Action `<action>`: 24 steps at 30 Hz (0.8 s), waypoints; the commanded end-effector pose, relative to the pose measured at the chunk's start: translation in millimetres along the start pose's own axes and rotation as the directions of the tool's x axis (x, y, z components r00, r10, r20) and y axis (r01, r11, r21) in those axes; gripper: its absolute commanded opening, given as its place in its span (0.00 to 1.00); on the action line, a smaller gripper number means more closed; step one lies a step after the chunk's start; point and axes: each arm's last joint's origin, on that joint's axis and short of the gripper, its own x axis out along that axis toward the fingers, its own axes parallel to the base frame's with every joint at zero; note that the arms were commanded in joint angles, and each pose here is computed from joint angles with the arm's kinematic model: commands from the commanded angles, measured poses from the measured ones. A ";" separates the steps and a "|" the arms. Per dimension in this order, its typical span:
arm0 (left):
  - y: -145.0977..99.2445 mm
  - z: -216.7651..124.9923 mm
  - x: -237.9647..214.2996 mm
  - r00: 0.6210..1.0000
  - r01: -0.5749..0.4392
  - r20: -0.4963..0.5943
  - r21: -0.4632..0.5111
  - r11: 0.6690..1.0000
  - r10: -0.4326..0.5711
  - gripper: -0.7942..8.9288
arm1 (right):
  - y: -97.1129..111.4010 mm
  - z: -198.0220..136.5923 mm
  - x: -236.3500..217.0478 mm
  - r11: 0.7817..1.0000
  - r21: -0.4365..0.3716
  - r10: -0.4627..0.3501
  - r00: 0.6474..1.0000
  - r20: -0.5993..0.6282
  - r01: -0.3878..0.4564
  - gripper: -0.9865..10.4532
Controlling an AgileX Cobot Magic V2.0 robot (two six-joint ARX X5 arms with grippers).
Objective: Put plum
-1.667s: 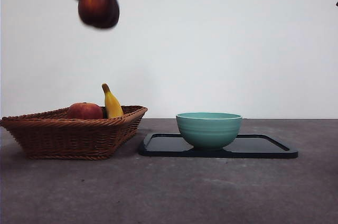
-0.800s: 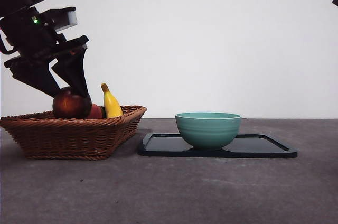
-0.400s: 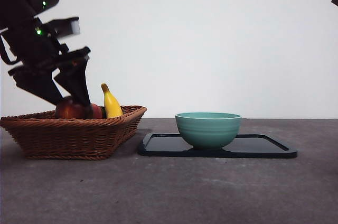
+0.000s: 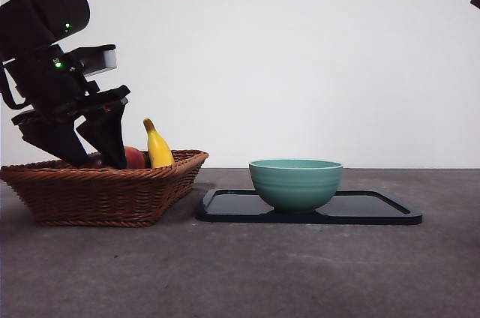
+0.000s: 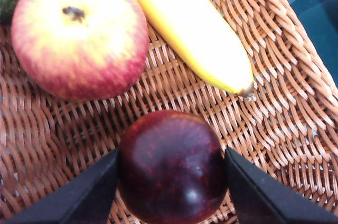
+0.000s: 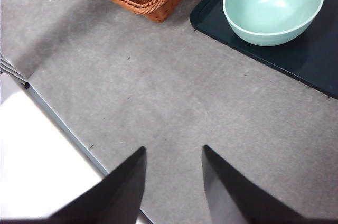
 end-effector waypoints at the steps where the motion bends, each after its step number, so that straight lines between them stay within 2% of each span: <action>1: 0.1 -1.8 4.4 0.999 0.007 -0.032 0.003 1.000 -0.007 0.45 | 1.2 2.9 -0.9 1.000 -0.017 0.003 1.000 0.012 -0.003 0.23; 4: -0.1 -3.0 4.2 0.999 0.009 -0.046 -0.001 1.000 -0.009 0.54 | 1.2 3.0 -0.9 1.000 -0.018 0.003 1.000 0.014 -0.003 0.23; 9: -0.4 -1.6 1.7 0.999 0.009 -0.049 -0.019 1.000 -0.010 0.54 | 1.2 3.2 -0.9 1.000 -0.019 0.003 1.000 0.015 -0.003 0.23; 13: -1.7 6.4 -9.7 1.000 0.003 -0.009 -0.043 0.999 -0.004 0.54 | 1.2 3.1 -0.9 1.000 -0.015 0.004 1.000 0.015 -0.004 0.23; 21: -10.1 24.7 -59.0 0.997 -0.004 0.077 -0.030 1.000 0.006 0.53 | 1.2 3.2 -0.9 1.000 -0.015 0.003 1.000 0.015 -0.003 0.23; 24: -16.8 25.3 -81.7 0.991 0.048 0.122 -0.016 0.999 -0.046 0.53 | 1.1 3.2 -0.9 1.000 -0.015 0.003 1.000 0.016 -0.003 0.23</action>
